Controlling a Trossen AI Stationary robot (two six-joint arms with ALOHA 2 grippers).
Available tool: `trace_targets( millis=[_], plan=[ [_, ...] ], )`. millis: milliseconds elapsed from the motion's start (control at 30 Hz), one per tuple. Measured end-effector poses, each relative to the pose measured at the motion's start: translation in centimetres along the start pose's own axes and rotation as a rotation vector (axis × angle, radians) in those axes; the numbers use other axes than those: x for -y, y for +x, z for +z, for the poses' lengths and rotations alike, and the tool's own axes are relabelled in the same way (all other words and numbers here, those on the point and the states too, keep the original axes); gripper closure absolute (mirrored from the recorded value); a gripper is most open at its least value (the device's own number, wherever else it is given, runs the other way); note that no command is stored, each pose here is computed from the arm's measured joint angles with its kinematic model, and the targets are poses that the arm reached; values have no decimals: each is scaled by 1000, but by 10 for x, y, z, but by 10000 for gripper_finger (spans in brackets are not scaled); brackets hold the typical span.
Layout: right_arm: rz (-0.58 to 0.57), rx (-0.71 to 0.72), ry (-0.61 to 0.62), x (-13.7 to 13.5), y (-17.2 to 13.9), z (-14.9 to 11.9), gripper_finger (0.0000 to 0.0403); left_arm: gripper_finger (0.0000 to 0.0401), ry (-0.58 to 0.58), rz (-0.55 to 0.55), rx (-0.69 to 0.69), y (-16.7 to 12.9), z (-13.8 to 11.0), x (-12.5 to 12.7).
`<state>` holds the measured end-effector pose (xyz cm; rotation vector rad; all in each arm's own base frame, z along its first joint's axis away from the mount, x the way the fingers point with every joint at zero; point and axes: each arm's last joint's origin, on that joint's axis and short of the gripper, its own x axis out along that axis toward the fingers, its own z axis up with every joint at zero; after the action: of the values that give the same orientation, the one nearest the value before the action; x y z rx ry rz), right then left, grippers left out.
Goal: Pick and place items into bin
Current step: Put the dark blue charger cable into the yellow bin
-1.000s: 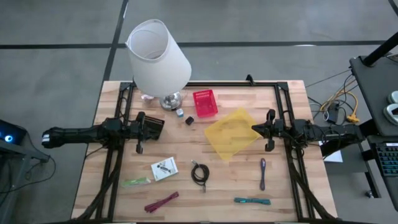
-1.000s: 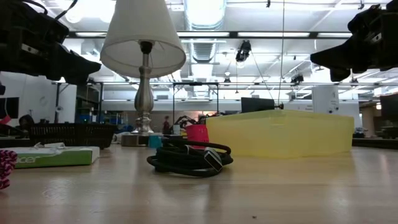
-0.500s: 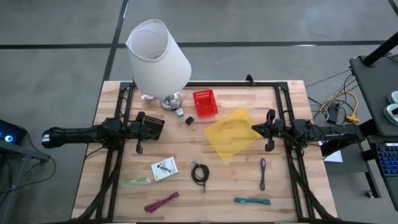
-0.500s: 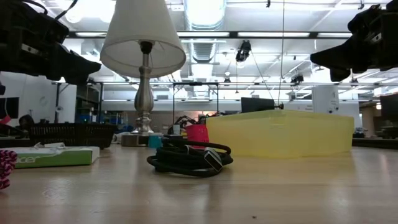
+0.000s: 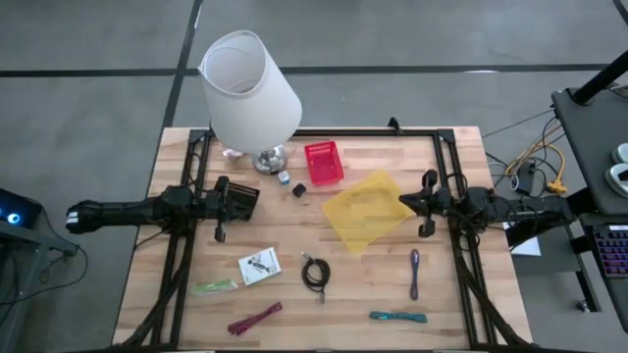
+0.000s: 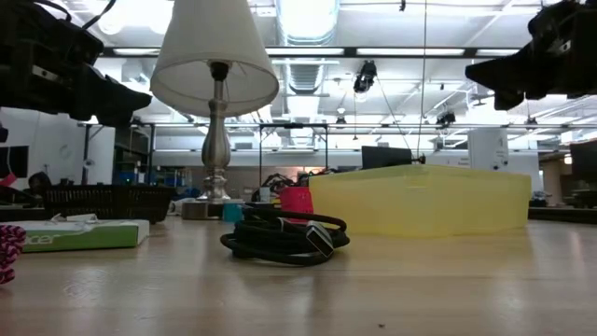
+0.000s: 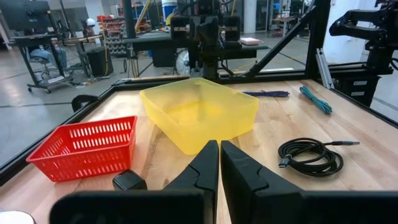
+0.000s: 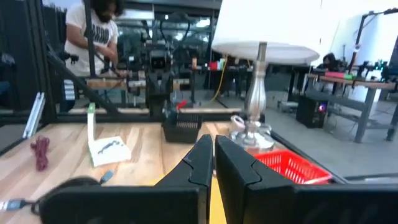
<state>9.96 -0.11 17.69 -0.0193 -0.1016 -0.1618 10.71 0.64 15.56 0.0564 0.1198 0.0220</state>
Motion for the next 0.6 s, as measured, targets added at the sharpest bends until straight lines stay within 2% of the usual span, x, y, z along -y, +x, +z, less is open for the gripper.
trace_targets(
  millis=[200, 333, 533, 600],
  plan=[
    [-13, 153, -73, 1, -1, 15, 394, 399, -4, -4, 24, 0, 2, 0],
    [-17, 208, -56, 1, -2, 20, 394, 399, 3, -3, 39, 0, 4, 0],
    [-16, 215, -35, 1, -2, 21, 394, 399, 15, 18, 275, -4, 26, -1],
    [-20, 187, -114, 1, -2, 18, 394, 399, 17, 20, 308, -5, 30, -2]
  ],
)
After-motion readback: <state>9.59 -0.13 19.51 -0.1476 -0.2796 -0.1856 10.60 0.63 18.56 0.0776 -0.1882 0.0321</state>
